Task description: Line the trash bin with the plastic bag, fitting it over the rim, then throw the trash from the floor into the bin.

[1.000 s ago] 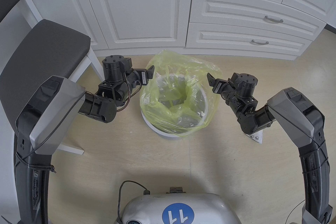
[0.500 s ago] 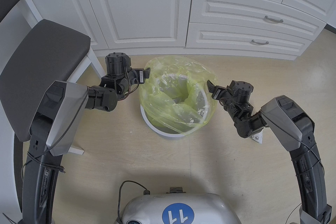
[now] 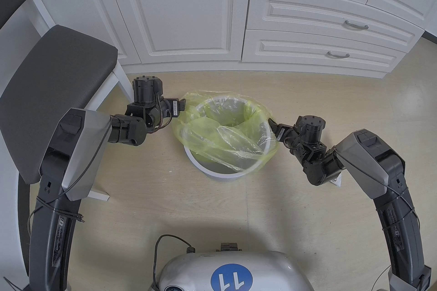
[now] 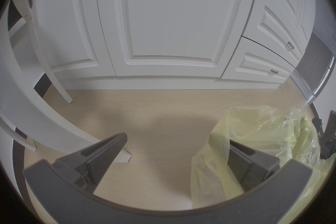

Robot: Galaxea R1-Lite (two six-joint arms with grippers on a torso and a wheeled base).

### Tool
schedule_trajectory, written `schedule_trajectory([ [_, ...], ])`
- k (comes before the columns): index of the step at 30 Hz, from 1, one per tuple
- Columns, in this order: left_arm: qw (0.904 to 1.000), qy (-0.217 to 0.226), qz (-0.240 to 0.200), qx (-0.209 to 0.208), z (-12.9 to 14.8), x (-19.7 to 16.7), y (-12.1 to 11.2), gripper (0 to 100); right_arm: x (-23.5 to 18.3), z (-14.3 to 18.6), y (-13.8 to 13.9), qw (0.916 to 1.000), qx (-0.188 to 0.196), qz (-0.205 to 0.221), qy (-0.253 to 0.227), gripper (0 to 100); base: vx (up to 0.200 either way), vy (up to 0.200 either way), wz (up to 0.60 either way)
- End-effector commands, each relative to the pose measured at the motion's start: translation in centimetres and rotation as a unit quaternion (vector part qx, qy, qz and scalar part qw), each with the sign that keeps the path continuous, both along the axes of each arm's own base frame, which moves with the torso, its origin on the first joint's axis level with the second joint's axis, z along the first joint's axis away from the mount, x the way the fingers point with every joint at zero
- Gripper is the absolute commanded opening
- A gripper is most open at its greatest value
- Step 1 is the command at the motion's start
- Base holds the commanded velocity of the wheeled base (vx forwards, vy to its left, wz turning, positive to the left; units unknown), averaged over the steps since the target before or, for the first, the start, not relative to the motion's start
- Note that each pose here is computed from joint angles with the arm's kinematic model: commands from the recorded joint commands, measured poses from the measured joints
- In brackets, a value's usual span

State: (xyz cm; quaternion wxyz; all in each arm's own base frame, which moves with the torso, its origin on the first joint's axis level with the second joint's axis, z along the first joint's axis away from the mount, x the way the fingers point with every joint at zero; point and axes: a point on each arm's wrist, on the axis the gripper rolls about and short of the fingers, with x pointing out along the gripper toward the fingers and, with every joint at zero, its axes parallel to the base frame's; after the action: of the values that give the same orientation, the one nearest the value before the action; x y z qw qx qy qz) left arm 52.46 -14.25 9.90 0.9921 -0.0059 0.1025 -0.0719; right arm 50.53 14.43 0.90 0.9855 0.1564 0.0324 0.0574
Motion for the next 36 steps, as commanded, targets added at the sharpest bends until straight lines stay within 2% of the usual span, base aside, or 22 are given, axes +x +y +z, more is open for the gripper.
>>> schedule_trajectory([
  [1, 0.9998, -0.012, 0.012, 0.0, 2.2, -0.4, 0.4, 100, -1.2, 1.3, -0.1, 0.9999, -0.006, 0.005, 0.008, 100, 0.0, 0.0, 0.0],
  [6, 0.9997, -0.012, 0.02, -0.001, 5.2, -2.7, 1.5, 100, -4.1, 4.8, -0.9, 0.9985, -0.032, 0.041, 0.016, 100, 0.0, 0.0, 0.0],
  [13, 0.9997, -0.018, 0.016, -0.002, 7.9, -4.6, 1.7, 100, -6.1, 6.5, -1.4, 0.9958, -0.072, 0.053, 0.02, 100, 0.0, 0.0, 0.0],
  [16, 0.9994, -0.034, 0.007, -0.007, 9.7, -5.6, 1.0, 100, -7.1, 5.8, -1.3, 0.992, -0.103, 0.063, 0.038, 100, 0.0, 0.0, 0.0],
  [21, 0.9995, -0.028, -0.014, -0.01, 10.8, -7.3, -2.0, 100, -7.6, 3.4, -0.8, 0.982, -0.142, 0.079, 0.096, 100, 0.0, 0.0, 0.0],
  [25, 0.9996, -0.028, 0.001, -0.005, 11.4, -7.6, -2.5, 100, -7.9, 1.8, 0.3, 0.9786, -0.147, 0.094, 0.109, 100, 0.0, 0.0, 0.0],
  [33, 0.9999, -0.009, 0.011, 0.002, 11.8, -7.6, -2.0, 100, -9.3, 1.0, 1.8, 0.9728, -0.156, 0.118, 0.124, 100, 0.0, 0.0, 0.0],
  [34, 0.9999, -0.009, 0.01, -0.001, 12.0, -7.7, -2.4, 100, -10.2, 0.5, 2.8, 0.9688, -0.162, 0.132, 0.133, 100, 0.0, 0.0, 0.0],
  [36, 0.9999, -0.004, 0.0, -0.01, 12.0, -8.2, -3.4, 100, -10.9, 0.2, 3.4, 0.9659, -0.165, 0.143, 0.139, 100, 0.0, 0.0, 0.0],
])
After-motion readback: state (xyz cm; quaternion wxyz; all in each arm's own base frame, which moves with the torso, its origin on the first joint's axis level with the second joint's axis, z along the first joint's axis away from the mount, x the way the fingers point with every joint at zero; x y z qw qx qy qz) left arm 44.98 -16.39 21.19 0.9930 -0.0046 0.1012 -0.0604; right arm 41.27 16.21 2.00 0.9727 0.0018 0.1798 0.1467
